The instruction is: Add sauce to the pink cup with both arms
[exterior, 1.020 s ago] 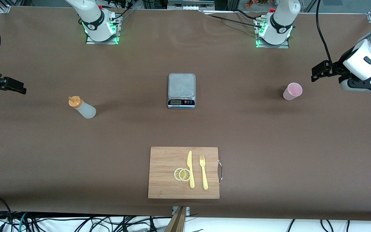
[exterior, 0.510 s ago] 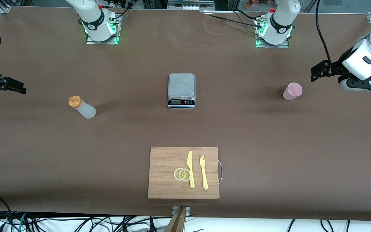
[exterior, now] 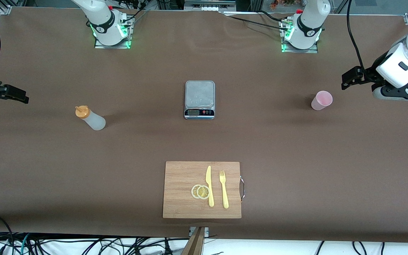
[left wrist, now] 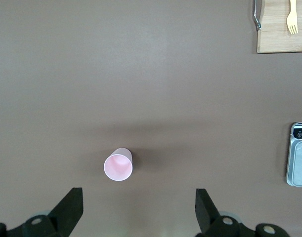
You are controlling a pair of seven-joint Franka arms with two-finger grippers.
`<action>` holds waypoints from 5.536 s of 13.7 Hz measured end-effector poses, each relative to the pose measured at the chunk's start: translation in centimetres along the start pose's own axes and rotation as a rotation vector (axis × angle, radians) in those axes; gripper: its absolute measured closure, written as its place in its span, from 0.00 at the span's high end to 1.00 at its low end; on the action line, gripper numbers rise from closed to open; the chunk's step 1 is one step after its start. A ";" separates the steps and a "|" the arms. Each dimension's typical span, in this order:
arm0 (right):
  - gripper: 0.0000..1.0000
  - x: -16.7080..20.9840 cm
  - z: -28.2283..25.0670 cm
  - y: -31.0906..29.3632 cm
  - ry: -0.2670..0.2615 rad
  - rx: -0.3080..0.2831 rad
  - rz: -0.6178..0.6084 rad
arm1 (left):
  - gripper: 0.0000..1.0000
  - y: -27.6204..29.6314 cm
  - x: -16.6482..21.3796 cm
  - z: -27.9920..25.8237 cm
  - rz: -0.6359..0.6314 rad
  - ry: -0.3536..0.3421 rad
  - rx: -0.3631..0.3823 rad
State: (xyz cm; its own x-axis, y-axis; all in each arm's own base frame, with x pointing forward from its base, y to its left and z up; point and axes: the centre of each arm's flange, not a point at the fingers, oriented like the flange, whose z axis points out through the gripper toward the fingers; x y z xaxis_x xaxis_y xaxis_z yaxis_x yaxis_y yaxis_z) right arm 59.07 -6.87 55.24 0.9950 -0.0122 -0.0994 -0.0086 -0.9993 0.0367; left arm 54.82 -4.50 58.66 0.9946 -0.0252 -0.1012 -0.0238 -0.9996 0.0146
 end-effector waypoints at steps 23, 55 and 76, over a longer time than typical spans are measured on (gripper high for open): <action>1.00 0.0 0.0 0.1 0.000 0.000 0.002 | 1.00 -4.8 -0.2 3.9 0.058 -0.092 -0.015; 1.00 0.1 0.3 0.2 -0.005 0.000 0.003 | 0.04 -11.2 -7.4 36.2 0.320 -0.087 0.026; 1.00 0.2 0.5 0.3 -0.009 -0.001 0.006 | 0.04 35.2 -1.1 22.7 -0.051 -0.147 -0.190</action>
State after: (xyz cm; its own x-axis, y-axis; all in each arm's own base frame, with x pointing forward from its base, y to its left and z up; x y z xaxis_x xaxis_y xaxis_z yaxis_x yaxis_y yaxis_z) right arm 59.26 -7.16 54.74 0.9940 -0.0187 -0.1079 -0.0147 -0.9992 0.0380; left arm 50.59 -39.98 36.69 0.9682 0.0102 -0.2501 0.0597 -0.9797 0.1912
